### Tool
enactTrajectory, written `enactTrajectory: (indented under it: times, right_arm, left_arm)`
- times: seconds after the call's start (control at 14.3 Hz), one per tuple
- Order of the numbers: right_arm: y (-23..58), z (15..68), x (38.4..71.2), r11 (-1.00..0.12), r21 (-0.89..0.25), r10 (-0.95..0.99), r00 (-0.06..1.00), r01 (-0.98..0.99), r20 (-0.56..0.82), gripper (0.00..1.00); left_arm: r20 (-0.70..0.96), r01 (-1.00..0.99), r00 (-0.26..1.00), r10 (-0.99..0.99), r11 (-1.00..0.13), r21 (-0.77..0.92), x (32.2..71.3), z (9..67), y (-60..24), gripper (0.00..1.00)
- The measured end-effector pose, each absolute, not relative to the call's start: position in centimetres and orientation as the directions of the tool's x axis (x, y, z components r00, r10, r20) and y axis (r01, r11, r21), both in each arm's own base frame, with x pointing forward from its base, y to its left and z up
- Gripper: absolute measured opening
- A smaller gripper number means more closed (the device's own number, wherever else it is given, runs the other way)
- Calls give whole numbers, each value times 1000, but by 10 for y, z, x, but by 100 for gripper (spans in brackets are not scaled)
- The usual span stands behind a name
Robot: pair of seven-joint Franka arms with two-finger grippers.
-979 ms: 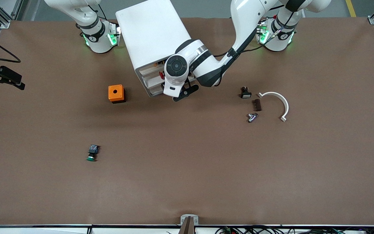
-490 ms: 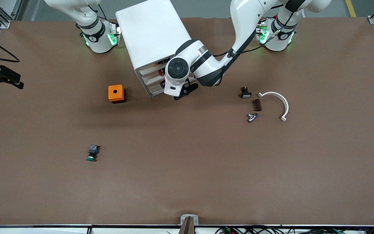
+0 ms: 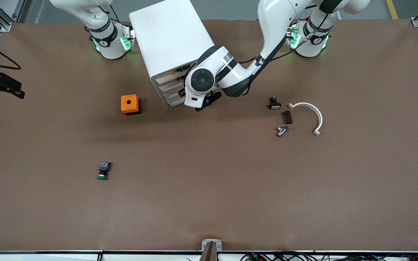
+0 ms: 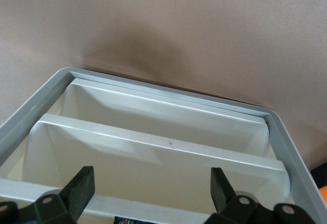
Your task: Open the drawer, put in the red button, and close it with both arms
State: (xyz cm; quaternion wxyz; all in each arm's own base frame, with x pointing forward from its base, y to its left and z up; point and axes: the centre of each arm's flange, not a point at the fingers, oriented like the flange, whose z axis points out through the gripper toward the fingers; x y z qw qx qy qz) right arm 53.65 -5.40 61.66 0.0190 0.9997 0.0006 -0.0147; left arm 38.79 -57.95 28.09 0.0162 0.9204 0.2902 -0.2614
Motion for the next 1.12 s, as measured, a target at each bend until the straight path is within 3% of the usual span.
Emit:
enactTrajectory:
  times: [0.42,0.91,1.12]
  right_arm:
    - [-53,618,536,-999,37,3,1000,4,-26,100]
    - [-52,625,532,-999,35,5,1000,5,-13,100]
    - [-54,625,532,-999,35,1,1000,1,-13,100]
  left_arm:
    - [-491,564,687,535,-819,-104,400,285,-575,100]
    - [-311,638,728,610,-770,-17,506,347,-501,100]
    - [-256,595,776,577,-804,-8,546,391,-445,100]
